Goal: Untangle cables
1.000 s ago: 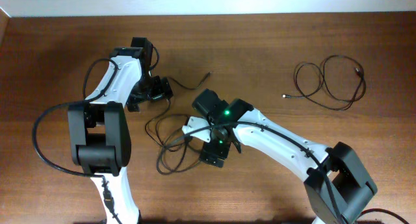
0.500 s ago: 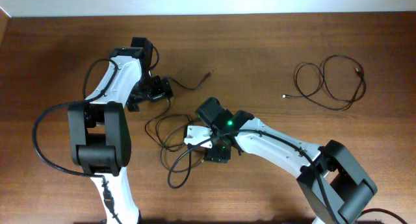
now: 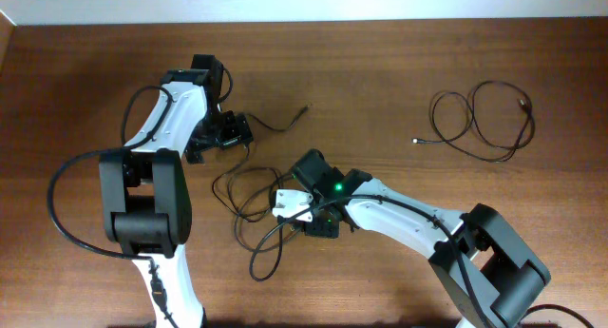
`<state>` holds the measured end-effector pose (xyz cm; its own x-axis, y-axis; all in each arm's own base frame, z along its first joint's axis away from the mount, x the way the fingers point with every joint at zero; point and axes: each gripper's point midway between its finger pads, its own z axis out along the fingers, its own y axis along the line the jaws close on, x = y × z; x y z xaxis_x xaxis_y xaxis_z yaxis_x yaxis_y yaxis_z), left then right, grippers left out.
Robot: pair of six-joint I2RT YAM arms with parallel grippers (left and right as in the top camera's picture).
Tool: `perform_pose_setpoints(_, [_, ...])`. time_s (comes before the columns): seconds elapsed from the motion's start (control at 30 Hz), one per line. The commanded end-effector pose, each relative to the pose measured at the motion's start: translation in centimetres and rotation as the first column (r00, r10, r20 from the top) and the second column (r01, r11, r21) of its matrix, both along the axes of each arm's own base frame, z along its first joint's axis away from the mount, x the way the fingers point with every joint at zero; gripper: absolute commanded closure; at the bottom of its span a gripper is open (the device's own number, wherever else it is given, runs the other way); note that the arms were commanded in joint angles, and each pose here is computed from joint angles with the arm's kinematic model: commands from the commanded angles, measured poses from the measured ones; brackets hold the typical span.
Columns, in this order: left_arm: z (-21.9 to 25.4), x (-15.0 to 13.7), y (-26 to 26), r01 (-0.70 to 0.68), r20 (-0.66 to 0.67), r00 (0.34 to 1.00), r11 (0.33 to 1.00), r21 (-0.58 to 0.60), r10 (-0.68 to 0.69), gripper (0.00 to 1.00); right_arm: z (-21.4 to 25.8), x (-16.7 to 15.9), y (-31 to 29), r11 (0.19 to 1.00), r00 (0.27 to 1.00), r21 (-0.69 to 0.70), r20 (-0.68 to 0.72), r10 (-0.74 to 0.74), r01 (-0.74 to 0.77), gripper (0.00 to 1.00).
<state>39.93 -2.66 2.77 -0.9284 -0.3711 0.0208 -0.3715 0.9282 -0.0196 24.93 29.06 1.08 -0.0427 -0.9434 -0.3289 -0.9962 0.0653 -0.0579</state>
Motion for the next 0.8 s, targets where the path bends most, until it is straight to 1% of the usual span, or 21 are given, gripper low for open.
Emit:
perform_pose_setpoints(0.0, [-0.2,-0.2,-0.2,-0.005,-0.007,1.000,1.000,-0.004,0.005,0.00,-0.8,-0.7,-0.2,1.000,1.000,-0.009,-0.027,0.004,-0.004,0.64])
perform_pose_setpoints(0.07, [-0.2,-0.2,-0.2,-0.005,-0.007,1.000,1.000,-0.004,0.005,0.00,-1.2,-1.1,-0.3,0.999,0.999,-0.020,-0.028,0.036,-0.037,0.63])
perform_pose_setpoints(0.2, [-0.2,-0.2,-0.2,-0.005,-0.007,1.000,1.000,-0.004,0.005,0.00,-3.3,-2.8,-0.3,0.977,0.980,-0.077,-0.021,0.198,-0.199,0.66])
perform_pose_setpoints(0.3, [-0.2,-0.2,-0.2,-0.005,-0.007,1.000,1.000,-0.004,0.005,0.00,-5.1,-3.3,-0.5,0.961,0.974,-0.161,-0.004,0.226,-0.223,0.64])
perform_pose_setpoints(0.33, [-0.2,-0.2,-0.2,-0.005,-0.007,1.000,1.000,-0.004,0.005,0.00,-5.4,-3.4,-0.5,0.958,0.973,-0.173,-0.003,0.232,-0.229,0.59])
perform_pose_setpoints(0.37, [-0.2,-0.2,-0.2,-0.005,-0.007,1.000,1.000,-0.004,0.005,0.00,-5.4,-3.5,-0.5,0.956,0.972,-0.176,-0.001,0.237,-0.233,0.47])
perform_pose_setpoints(0.4, [-0.2,-0.2,-0.2,-0.005,-0.007,1.000,1.000,-0.004,0.005,0.01,-5.4,-3.5,-0.4,0.957,0.972,-0.174,-0.002,0.236,-0.233,0.39])
perform_pose_setpoints(0.43, [-0.2,-0.2,-0.2,-0.005,-0.007,1.000,1.000,-0.004,0.005,0.01,-5.4,-3.5,-0.4,0.958,0.972,-0.172,-0.002,0.233,-0.230,0.26])
perform_pose_setpoints(0.47, [-0.2,-0.2,-0.2,-0.005,-0.007,1.000,1.000,-0.004,0.005,0.00,-5.4,-3.6,-0.4,0.958,0.972,-0.172,-0.003,0.234,-0.231,0.23])
perform_pose_setpoints(0.5, [-0.2,-0.2,-0.2,-0.005,-0.007,1.000,1.000,-0.004,0.005,0.01,-5.4,-3.5,-0.4,0.958,0.972,-0.172,-0.003,0.233,-0.230,0.24])
perform_pose_setpoints(0.7, [-0.2,-0.2,-0.2,-0.005,-0.007,1.000,1.000,-0.004,0.005,0.00,-5.4,-3.5,-0.4,0.957,0.972,-0.175,-0.001,0.233,-0.230,0.39])
perform_pose_setpoints(0.77, [-0.2,-0.2,-0.2,-0.005,-0.007,1.000,1.000,-0.004,0.005,0.01,-5.4,-3.6,-0.5,0.957,0.972,-0.178,-0.004,0.233,-0.230,0.41])
